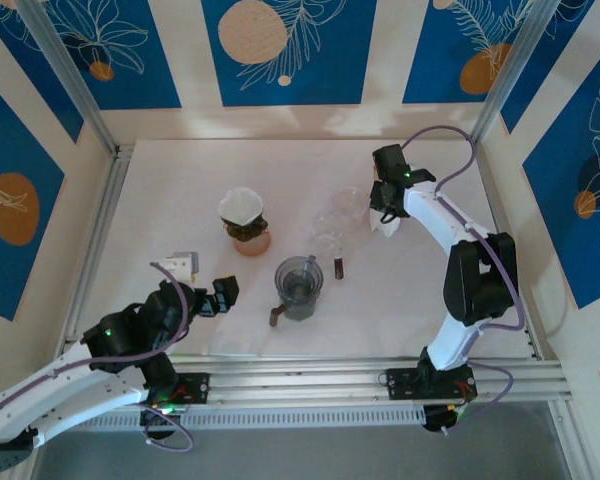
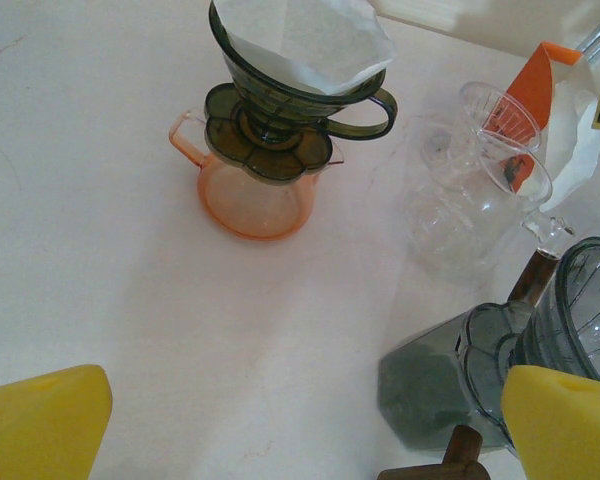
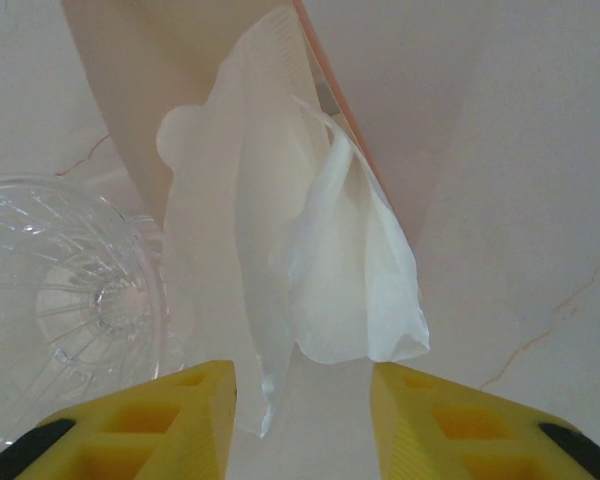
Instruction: Place the coffee filter in the dripper
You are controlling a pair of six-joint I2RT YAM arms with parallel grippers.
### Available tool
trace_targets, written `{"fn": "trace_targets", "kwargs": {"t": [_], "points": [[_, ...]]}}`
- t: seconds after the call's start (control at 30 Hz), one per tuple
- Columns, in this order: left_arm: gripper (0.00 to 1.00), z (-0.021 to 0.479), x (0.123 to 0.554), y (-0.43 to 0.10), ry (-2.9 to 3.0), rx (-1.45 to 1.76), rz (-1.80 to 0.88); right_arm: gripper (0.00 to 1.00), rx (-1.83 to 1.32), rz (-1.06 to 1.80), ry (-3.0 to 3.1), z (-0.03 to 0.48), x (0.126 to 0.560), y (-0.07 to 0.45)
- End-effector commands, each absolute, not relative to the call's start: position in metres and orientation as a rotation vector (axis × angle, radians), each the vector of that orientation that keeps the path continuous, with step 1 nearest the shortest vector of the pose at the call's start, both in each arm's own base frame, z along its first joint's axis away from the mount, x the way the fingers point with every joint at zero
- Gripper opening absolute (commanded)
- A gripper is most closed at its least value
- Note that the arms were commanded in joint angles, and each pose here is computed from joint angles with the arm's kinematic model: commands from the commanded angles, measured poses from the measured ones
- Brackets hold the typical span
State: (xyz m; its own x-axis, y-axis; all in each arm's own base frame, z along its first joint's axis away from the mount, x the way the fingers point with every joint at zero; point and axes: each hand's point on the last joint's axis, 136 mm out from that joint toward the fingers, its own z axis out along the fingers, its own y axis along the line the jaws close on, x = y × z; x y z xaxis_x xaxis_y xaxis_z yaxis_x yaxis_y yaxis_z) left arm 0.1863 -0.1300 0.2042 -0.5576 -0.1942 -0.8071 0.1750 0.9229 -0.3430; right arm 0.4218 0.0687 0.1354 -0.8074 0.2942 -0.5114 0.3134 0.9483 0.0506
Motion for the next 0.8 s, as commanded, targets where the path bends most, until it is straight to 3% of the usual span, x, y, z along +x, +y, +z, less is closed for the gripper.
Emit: {"fn": "trace_targets", "kwargs": {"t": [0.0, 0.77], "points": [[1.00, 0.206, 0.189, -0.130, 2.090, -0.003, -0.467, 0.40, 0.413, -0.055, 2.535, 0.144, 0.435, 0.074], [1.00, 0.207, 0.188, -0.124, 2.084, -0.010, -0.445, 0.23, 0.330, -0.254, 2.582, 0.135, 0.459, 0.076]]}}
